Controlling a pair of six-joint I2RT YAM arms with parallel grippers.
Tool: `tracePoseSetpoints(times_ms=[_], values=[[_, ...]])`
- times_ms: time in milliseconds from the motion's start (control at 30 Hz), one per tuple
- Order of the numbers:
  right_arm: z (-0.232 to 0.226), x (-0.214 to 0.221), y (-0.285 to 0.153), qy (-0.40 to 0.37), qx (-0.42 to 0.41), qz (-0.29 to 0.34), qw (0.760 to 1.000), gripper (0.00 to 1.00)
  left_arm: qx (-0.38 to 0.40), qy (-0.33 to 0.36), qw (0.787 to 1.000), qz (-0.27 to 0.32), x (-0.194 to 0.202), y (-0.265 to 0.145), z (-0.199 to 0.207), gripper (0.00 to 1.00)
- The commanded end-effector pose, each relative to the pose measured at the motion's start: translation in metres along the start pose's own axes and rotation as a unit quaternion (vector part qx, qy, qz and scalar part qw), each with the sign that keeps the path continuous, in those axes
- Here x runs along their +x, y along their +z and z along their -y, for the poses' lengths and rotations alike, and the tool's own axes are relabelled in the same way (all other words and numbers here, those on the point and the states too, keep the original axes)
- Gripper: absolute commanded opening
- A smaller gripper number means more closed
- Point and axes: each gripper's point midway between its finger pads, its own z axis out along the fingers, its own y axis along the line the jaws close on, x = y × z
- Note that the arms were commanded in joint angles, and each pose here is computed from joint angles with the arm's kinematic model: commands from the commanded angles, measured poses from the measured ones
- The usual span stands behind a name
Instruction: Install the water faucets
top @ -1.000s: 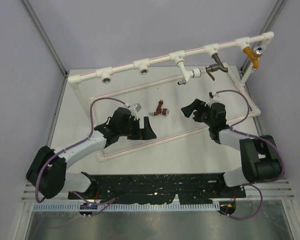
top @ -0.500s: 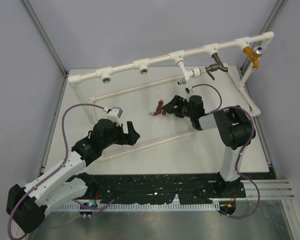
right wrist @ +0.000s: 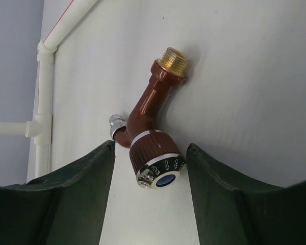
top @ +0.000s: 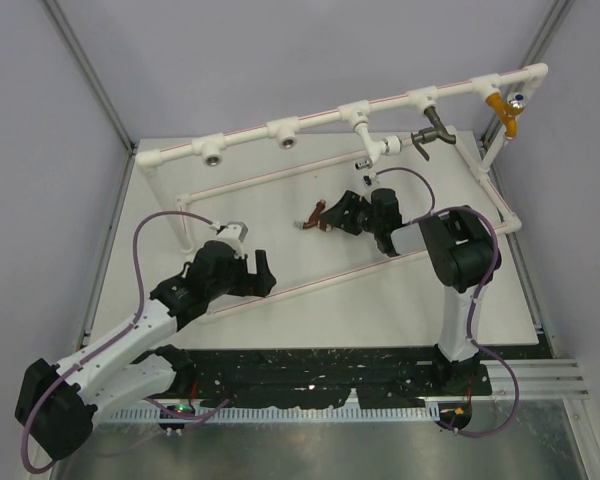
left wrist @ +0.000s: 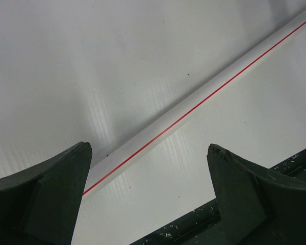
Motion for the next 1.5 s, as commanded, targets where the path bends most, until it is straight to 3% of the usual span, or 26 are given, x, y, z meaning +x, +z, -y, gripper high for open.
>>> tracePoseSetpoints(times_ms=[0,300,500,600,667,933,1000,1233,1467], values=[[0.013,0.024,0.001,0.004,0.016,-0.04,0.999,0.58,-0.004,0.006,1.0,0.015,-0.013,0.001,0.001,0.99],[-0.025,0.035,-0.01,-0.064,-0.082,-0.075,0.992,0.25,0.0,-0.01,1.0,0.001,-0.013,0.006,0.001,0.99],[-0.032,0.043,-0.018,-0.09,-0.093,-0.085,0.988,0.2,0.004,-0.007,1.0,-0.006,-0.019,0.005,0.001,0.99],[-0.03,0.042,-0.025,-0.076,-0.077,-0.071,0.992,0.21,0.009,-0.003,1.0,-0.018,-0.018,0.008,0.004,1.0],[-0.036,0.024,-0.033,-0.087,-0.066,-0.029,0.994,0.24,0.013,-0.004,1.0,-0.023,-0.019,0.009,0.006,0.99],[-0.029,-0.006,-0.057,-0.172,0.012,0.02,0.985,0.53,0.012,-0.009,1.0,-0.025,-0.014,0.011,0.005,1.0],[-0.02,-0.008,-0.058,-0.185,0.036,0.019,0.982,0.56,0.012,-0.014,1.0,-0.025,-0.011,0.011,0.003,1.0],[-0.004,-0.006,-0.043,-0.207,0.066,-0.022,0.976,0.58,0.014,-0.03,0.999,-0.022,-0.005,0.009,0.002,1.0],[0.002,0.016,-0.029,-0.21,0.064,-0.059,0.974,0.53,0.017,-0.054,0.998,-0.006,-0.007,0.009,0.003,1.0]])
